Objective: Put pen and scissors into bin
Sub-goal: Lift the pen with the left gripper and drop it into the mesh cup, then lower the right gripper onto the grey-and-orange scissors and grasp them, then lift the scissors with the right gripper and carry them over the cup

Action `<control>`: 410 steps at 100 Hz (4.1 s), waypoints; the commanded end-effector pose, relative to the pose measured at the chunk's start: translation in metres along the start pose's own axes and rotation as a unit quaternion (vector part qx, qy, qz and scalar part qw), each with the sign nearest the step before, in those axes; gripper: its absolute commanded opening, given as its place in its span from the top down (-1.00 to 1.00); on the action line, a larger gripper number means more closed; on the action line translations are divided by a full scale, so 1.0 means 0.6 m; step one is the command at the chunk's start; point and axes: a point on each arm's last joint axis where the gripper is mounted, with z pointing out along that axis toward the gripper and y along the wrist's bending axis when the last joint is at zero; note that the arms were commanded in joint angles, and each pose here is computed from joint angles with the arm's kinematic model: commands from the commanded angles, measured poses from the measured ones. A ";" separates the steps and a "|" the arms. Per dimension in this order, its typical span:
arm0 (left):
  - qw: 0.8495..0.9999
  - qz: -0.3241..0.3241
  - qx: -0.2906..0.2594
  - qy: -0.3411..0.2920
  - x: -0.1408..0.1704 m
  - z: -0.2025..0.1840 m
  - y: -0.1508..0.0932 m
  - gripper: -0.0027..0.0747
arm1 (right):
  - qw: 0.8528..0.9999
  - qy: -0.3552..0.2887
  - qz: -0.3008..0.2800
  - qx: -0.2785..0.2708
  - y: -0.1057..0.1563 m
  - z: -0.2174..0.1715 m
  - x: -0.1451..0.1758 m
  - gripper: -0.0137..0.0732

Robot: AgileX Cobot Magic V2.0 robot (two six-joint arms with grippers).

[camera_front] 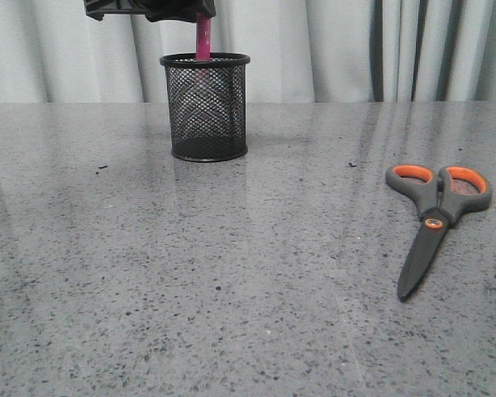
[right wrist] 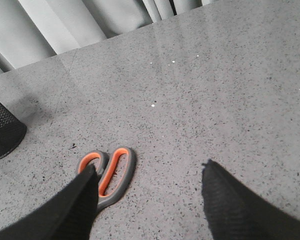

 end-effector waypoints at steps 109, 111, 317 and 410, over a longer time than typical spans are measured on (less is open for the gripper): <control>0.957 0.067 0.163 -0.231 -0.248 -0.408 -0.085 -0.13 | 0.964 0.219 -0.063 -0.135 0.128 0.103 -0.125 -0.26; 0.956 0.067 0.164 -0.235 -0.249 -0.414 -0.085 -0.13 | 0.962 0.234 -0.057 -0.128 0.130 0.111 -0.122 -0.26; 0.929 0.144 0.259 -0.223 -0.219 -0.596 -0.092 0.22 | 0.972 0.202 -0.121 -0.023 0.274 0.323 -0.183 0.86; 0.918 0.166 0.255 -0.253 -0.193 -0.665 -0.075 0.29 | 0.954 -0.030 -0.195 -0.226 0.417 0.464 -0.137 0.86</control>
